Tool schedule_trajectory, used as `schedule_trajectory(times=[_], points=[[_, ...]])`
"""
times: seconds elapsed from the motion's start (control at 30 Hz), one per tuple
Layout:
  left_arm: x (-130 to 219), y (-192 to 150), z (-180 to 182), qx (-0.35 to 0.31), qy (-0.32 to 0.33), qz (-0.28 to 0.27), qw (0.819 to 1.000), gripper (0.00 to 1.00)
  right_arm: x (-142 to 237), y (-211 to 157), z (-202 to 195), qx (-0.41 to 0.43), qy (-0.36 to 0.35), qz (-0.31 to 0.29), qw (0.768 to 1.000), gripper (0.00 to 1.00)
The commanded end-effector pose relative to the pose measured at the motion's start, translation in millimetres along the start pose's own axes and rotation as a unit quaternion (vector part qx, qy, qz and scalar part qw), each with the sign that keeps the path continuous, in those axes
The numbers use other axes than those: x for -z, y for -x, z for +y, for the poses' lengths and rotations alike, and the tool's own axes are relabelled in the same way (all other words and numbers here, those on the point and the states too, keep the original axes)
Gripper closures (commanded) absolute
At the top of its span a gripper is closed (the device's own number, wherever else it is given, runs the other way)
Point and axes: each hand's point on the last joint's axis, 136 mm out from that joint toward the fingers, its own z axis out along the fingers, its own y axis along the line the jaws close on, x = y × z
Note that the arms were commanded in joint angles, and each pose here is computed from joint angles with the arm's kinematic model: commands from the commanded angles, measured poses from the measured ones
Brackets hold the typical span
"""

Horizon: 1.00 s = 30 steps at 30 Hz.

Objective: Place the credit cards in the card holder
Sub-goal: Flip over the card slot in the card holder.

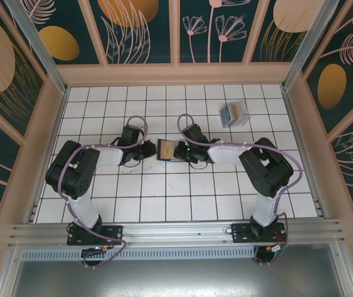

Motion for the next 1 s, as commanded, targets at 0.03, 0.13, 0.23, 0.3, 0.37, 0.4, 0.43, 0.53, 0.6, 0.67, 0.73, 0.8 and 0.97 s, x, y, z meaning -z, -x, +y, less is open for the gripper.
schedule_trajectory(times=[0.03, 0.13, 0.23, 0.3, 0.37, 0.4, 0.43, 0.53, 0.6, 0.67, 0.73, 0.8, 0.97], points=[[-4.2, -28.4, 11.4, 0.014, 0.013, 0.050, 0.999, 0.84, 16.9, 10.2, -3.2, 0.009, -0.007, -0.024, 1.000, 0.93], [-5.0, -28.6, 12.1, 0.012, 0.014, 0.050, 0.999, 0.84, 20.4, 11.5, -1.9, 0.013, -0.006, -0.028, 1.000, 0.94], [-5.8, -29.1, 13.5, 0.010, 0.017, 0.053, 0.998, 0.84, 23.0, 13.5, -3.7, 0.013, -0.011, -0.035, 0.999, 0.94], [-5.2, -31.0, 15.0, 0.014, 0.018, 0.052, 0.998, 0.84, 25.1, 14.8, -0.5, 0.015, -0.006, -0.036, 0.999, 0.94], [-6.1, -31.8, 15.2, 0.014, 0.016, 0.053, 0.998, 0.84, 26.8, 15.5, 0.9, 0.020, -0.003, -0.039, 0.999, 0.94], [-6.5, -32.6, 15.2, 0.014, 0.016, 0.055, 0.998, 0.84, 27.5, 15.6, 1.3, 0.022, -0.002, -0.040, 0.999, 0.91], [-6.2, -33.4, 15.7, 0.015, 0.016, 0.056, 0.998, 0.84, 28.5, 16.4, 3.0, 0.024, 0.000, -0.041, 0.999, 0.88], [-4.3, -32.6, 14.9, 0.017, 0.014, 0.050, 0.999, 0.84, 28.5, 15.9, 7.4, 0.031, 0.009, -0.037, 0.999, 0.80], [-5.5, -33.7, 16.0, 0.016, 0.016, 0.053, 0.998, 0.84, 28.3, 17.1, 12.6, 0.038, 0.021, -0.039, 0.998, 0.79], [-5.9, -33.8, 16.5, 0.016, 0.017, 0.054, 0.998, 0.84, 26.4, 18.5, 17.0, 0.039, 0.031, -0.037, 0.998, 0.79], [-4.5, -32.8, 13.8, 0.020, 0.011, 0.053, 0.998, 0.84, 22.6, 18.7, 23.6, 0.041, 0.041, -0.032, 0.998, 0.78], [-3.9, -31.7, 6.5, 0.023, -0.007, 0.056, 0.998, 0.84, 20.5, 19.9, 29.5, 0.041, 0.055, -0.030, 0.997, 0.75], [1.5, -23.0, 2.2, 0.026, -0.016, 0.046, 0.998, 0.83, 17.3, 24.0, 42.1, 0.042, 0.076, -0.029, 0.996, 0.71]])
